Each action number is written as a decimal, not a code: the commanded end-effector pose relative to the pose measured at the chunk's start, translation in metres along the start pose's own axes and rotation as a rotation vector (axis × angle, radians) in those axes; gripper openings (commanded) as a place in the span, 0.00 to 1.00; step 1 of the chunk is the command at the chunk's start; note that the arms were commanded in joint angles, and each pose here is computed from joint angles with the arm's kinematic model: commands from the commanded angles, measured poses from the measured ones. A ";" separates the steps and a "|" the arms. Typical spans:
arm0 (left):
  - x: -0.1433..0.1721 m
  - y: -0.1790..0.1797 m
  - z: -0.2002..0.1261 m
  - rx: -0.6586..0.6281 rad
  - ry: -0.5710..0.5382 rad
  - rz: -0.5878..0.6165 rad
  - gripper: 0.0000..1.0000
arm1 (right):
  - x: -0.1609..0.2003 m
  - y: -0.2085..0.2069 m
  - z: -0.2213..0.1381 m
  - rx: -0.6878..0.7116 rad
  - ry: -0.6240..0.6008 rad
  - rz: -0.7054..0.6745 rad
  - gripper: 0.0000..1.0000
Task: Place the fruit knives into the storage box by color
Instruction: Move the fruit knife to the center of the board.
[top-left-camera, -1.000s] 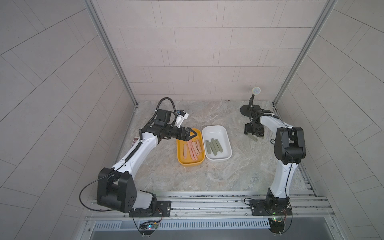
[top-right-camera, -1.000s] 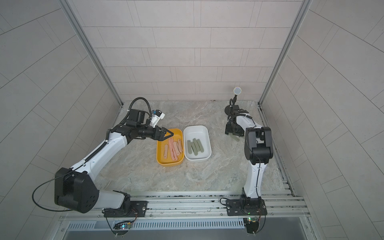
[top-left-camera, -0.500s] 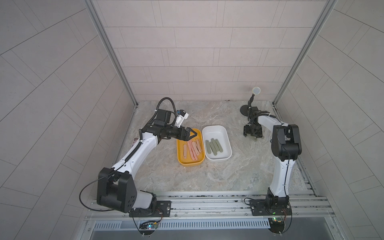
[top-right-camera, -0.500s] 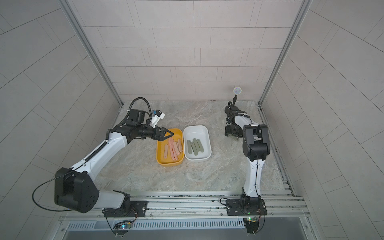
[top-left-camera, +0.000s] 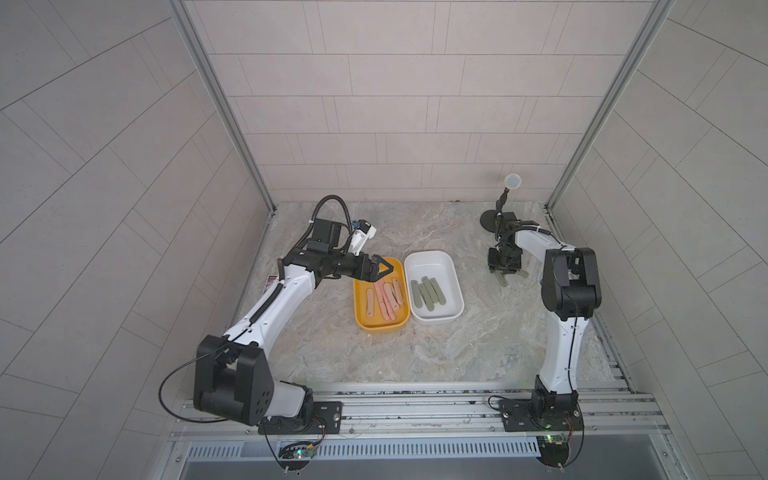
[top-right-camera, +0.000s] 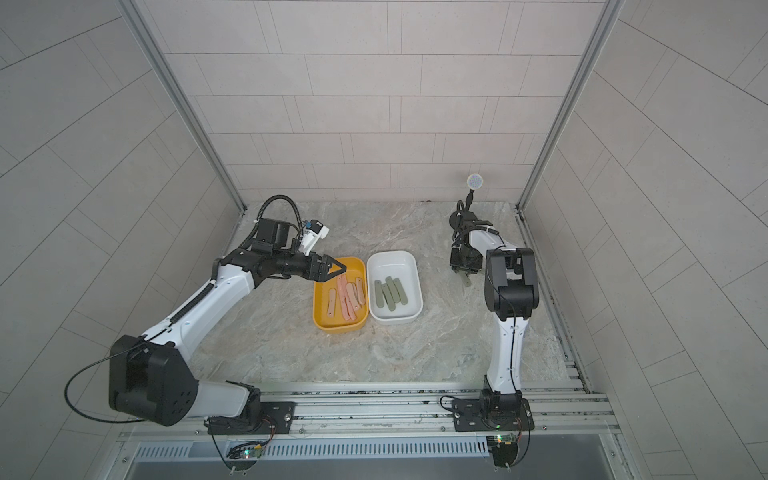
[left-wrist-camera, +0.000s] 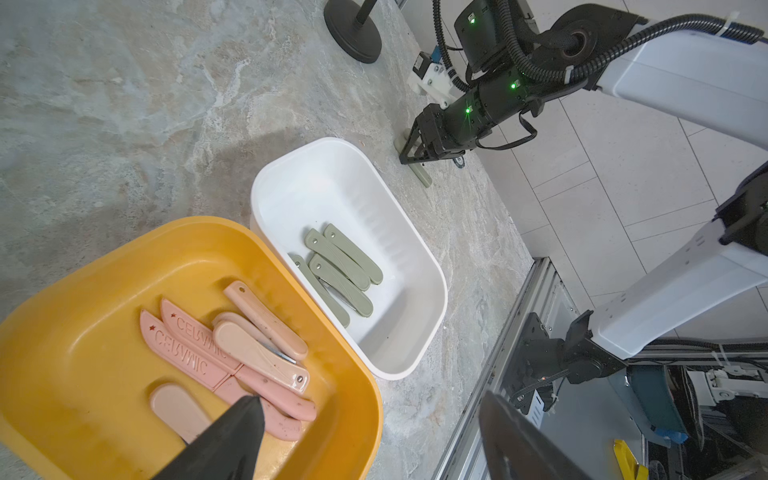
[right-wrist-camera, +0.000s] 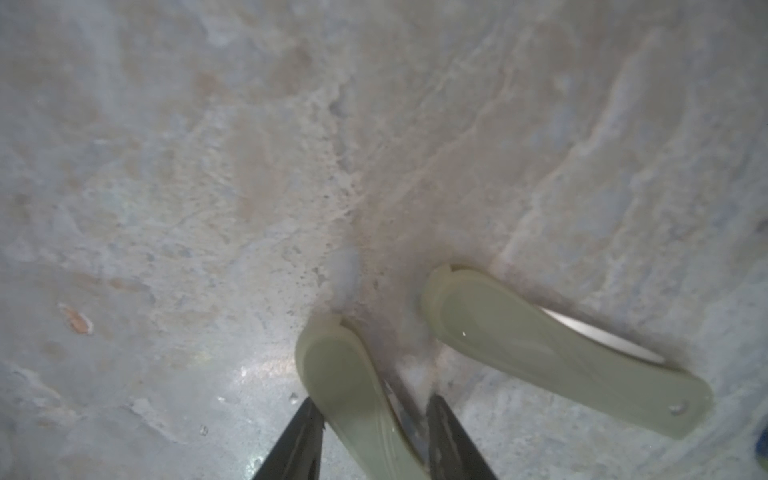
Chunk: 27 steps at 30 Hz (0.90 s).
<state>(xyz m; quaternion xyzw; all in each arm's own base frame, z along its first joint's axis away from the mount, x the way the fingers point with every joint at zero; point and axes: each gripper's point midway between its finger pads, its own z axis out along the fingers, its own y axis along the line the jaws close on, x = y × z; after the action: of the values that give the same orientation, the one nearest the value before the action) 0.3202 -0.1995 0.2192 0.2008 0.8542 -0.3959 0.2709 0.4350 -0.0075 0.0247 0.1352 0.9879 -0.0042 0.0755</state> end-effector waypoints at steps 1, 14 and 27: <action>0.001 0.000 -0.002 0.002 -0.007 0.014 0.88 | 0.026 0.007 0.013 0.017 0.079 -0.042 0.35; 0.001 -0.001 -0.006 0.009 -0.021 0.014 0.88 | 0.081 0.043 0.015 0.031 0.140 -0.167 0.25; 0.000 0.000 -0.009 0.004 -0.029 0.009 0.88 | 0.082 0.051 0.009 0.031 0.134 -0.183 0.41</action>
<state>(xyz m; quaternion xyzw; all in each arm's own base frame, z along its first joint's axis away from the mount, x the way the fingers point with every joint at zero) 0.3195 -0.1946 0.2122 0.1921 0.8578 -0.3959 0.2655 0.3960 0.0636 0.0230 0.0541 0.9963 -0.0049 0.0670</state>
